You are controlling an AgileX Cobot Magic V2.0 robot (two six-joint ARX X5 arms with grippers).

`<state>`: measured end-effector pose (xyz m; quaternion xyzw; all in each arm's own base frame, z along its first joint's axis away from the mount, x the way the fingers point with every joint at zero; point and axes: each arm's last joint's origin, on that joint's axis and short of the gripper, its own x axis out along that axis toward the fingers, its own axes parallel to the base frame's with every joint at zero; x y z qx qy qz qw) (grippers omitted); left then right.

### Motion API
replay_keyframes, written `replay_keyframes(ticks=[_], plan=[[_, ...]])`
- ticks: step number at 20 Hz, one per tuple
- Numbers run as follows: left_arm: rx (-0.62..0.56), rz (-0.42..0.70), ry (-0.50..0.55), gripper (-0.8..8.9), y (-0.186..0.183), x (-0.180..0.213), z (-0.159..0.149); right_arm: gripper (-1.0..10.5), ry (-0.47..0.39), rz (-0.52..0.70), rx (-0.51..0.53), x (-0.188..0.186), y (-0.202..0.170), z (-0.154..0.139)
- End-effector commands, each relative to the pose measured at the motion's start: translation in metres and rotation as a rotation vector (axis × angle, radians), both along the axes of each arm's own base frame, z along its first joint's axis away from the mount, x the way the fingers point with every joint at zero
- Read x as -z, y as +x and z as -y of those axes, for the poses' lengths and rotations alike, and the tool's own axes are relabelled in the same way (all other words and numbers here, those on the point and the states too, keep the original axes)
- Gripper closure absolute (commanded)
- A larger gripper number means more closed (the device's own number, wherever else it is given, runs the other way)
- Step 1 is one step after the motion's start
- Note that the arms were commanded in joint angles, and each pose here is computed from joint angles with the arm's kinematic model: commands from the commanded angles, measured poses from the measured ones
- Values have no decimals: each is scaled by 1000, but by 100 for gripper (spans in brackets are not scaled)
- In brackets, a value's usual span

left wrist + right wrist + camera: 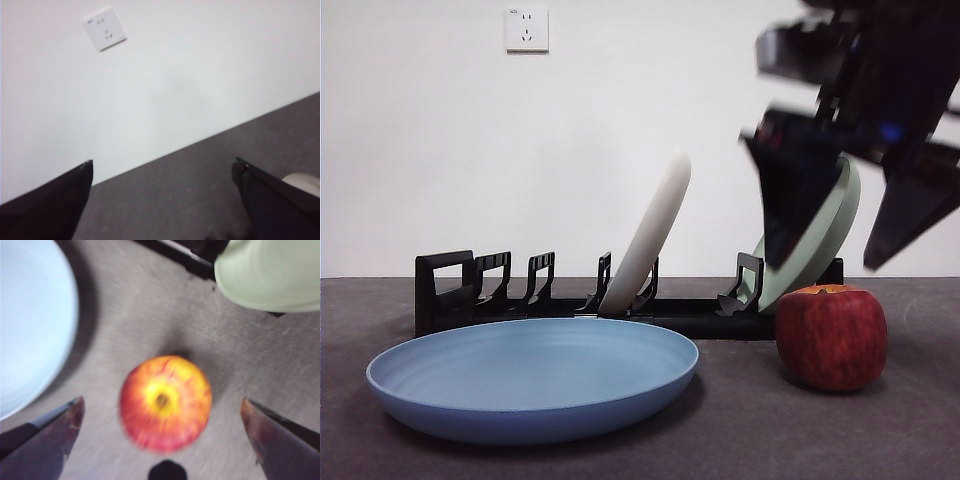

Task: Take the blue plate from the plate rack,put the plate on the table,take the apple from the table,put the apple in the plate

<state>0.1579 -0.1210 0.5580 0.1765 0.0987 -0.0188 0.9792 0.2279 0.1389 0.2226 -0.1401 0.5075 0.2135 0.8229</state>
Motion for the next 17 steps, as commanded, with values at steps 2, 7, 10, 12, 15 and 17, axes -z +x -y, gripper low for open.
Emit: replay_keyframes(ticks=[2,7,10,12,15,17], plan=[[-23,-58,58,345,4,7,-3,344,-38,-39,-18,25,14,-10],[-25,-84,79,345,3,10,-4,361,-79,-122,-16,56,24,-16],[-25,-92,86,345,3,11,-5,767,-80,-138,5,60,25,-16],[-26,-92,86,345,3,11,-5,953,-80,-137,6,60,25,-16],[-38,-93,85,345,4,11,-7,956,-73,-130,7,56,24,-17],[-49,-93,85,345,6,11,-9,956,-57,-118,7,44,21,-20]])
